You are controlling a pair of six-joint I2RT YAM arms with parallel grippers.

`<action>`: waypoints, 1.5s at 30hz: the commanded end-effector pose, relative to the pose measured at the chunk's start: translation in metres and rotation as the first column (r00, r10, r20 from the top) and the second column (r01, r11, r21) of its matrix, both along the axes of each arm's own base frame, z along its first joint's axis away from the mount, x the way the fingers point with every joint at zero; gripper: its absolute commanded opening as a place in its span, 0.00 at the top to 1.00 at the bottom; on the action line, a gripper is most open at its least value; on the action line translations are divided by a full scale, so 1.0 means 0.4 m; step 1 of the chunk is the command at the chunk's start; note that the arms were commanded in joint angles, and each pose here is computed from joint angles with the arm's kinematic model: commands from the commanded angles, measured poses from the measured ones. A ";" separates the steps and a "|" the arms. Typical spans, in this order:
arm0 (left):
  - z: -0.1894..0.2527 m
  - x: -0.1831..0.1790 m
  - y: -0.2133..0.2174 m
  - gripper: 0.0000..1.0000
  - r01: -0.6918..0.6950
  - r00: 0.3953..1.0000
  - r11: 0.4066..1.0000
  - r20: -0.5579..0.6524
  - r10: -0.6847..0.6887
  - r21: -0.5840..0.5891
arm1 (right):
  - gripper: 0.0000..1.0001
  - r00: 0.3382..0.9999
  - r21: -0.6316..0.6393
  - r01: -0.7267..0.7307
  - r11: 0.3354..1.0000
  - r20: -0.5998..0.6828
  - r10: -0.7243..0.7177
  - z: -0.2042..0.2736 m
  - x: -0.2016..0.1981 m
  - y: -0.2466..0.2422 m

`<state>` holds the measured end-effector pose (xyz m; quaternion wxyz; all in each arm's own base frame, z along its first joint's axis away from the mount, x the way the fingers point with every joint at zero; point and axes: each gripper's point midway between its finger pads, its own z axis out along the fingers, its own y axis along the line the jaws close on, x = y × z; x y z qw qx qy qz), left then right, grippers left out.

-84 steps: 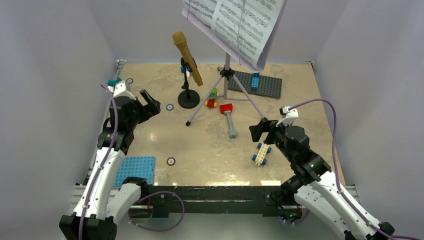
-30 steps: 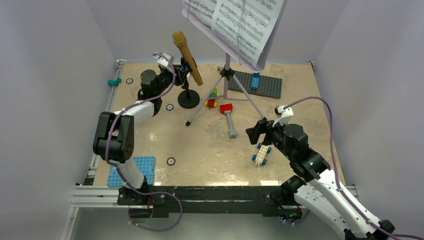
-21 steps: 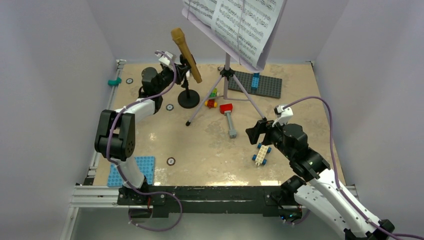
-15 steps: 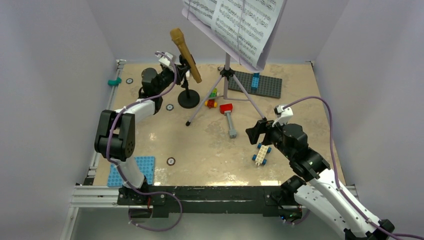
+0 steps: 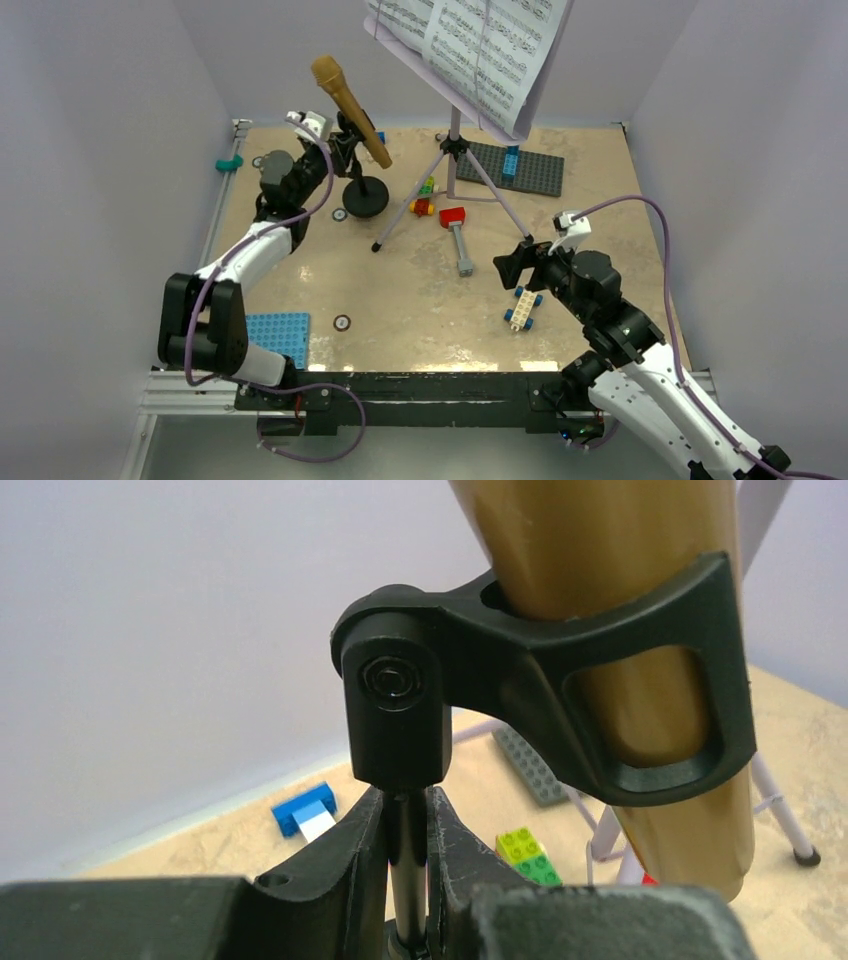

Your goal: Pack up the instrument practice props

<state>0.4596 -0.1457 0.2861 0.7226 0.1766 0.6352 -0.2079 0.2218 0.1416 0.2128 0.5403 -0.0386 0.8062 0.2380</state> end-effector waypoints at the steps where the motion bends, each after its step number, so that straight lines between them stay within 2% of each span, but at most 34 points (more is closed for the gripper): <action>1: 0.269 -0.105 0.046 1.00 -0.058 0.952 0.997 0.296 0.072 -0.056 | 0.08 0.998 0.041 0.009 0.999 0.061 -0.011 0.066 0.001 -0.003; 6: 0.304 -0.238 0.049 1.00 -0.035 0.964 0.992 0.257 0.065 -0.120 | 0.08 0.998 0.045 -0.025 0.999 0.058 0.022 0.070 -0.002 0.012; 12: 0.227 -0.421 -0.038 1.00 0.099 0.986 0.985 0.149 -0.077 -0.144 | 0.08 0.993 0.055 -0.108 0.993 0.048 0.105 0.082 -0.008 0.052; 17: 0.157 -0.526 -0.073 1.00 0.161 0.987 0.967 0.043 -0.155 -0.198 | 0.08 0.958 0.073 -0.286 0.955 0.012 0.286 0.081 -0.041 0.125; 22: 0.098 -0.554 -0.074 1.00 0.136 0.989 0.965 -0.022 -0.144 -0.225 | 0.10 0.934 0.106 -0.355 0.929 -0.008 0.358 0.057 -0.059 0.157; 27: 0.050 -0.544 -0.092 1.00 0.092 0.991 0.967 -0.070 -0.111 -0.239 | 0.12 0.937 0.099 -0.343 0.934 -0.030 0.347 0.021 -0.057 0.153; 31: 0.027 -0.530 -0.100 1.00 0.002 0.996 0.961 -0.090 -0.027 -0.275 | 0.12 0.947 0.084 -0.316 0.945 -0.031 0.320 0.002 -0.052 0.140; 38: 0.032 -0.537 -0.161 1.00 -0.074 0.997 0.972 0.015 0.079 -0.223 | 0.13 0.958 0.066 -0.284 0.957 -0.023 0.286 -0.006 -0.047 0.123; 45: 0.050 -0.534 -0.165 1.00 -0.135 0.983 0.962 0.087 0.160 -0.239 | 0.13 0.966 0.055 -0.258 0.965 -0.015 0.259 -0.012 -0.044 0.109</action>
